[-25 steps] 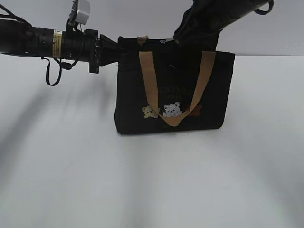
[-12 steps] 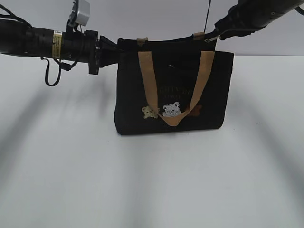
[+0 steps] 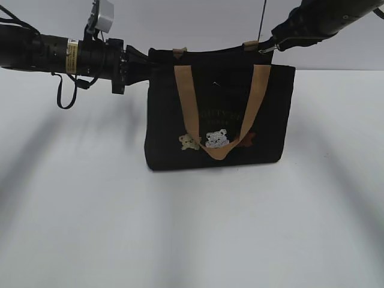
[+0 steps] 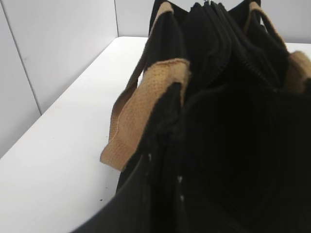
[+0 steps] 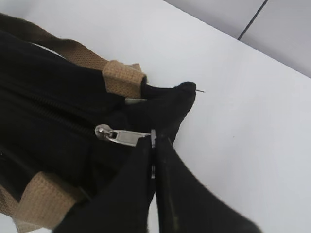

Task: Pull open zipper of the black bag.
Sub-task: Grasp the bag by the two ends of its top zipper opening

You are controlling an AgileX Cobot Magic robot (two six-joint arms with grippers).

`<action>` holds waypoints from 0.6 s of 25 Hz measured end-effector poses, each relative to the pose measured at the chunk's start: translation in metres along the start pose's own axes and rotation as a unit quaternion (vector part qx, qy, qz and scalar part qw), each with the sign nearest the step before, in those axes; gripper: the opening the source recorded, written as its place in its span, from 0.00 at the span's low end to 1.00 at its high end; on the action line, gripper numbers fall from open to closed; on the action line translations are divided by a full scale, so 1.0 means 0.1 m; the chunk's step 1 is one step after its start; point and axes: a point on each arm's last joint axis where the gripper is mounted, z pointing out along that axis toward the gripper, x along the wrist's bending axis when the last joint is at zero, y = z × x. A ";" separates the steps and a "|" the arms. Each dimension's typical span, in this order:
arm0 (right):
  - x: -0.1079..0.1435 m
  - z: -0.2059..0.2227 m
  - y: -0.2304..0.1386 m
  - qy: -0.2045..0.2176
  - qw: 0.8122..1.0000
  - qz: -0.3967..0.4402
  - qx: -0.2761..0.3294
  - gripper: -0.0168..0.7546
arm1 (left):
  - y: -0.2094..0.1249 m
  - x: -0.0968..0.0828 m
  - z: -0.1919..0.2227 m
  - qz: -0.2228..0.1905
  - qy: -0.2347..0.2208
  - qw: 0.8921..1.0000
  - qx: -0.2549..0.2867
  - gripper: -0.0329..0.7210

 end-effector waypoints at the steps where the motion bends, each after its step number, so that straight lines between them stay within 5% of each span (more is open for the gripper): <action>1: 0.00 0.00 0.00 0.000 1.000 0.000 0.001 0.01 | 0.00 0.00 0.00 -0.001 0.000 1.000 0.000 0.08; 4: 0.00 0.00 0.00 0.000 1.000 -0.001 0.002 0.11 | 0.00 0.00 0.00 -0.006 0.000 1.000 0.000 0.08; 7: 0.00 0.00 0.00 0.000 1.000 -0.001 0.002 0.33 | 0.00 0.00 0.00 -0.012 0.000 1.000 0.000 0.15; 11: 0.00 0.00 0.00 0.000 1.000 -0.001 0.002 0.56 | 0.08 0.00 -0.02 -0.030 0.006 1.000 0.002 0.38; 15: 0.00 0.00 -0.01 0.001 1.000 -0.001 0.005 0.63 | 0.26 -0.01 -0.08 -0.051 0.014 0.998 0.022 0.51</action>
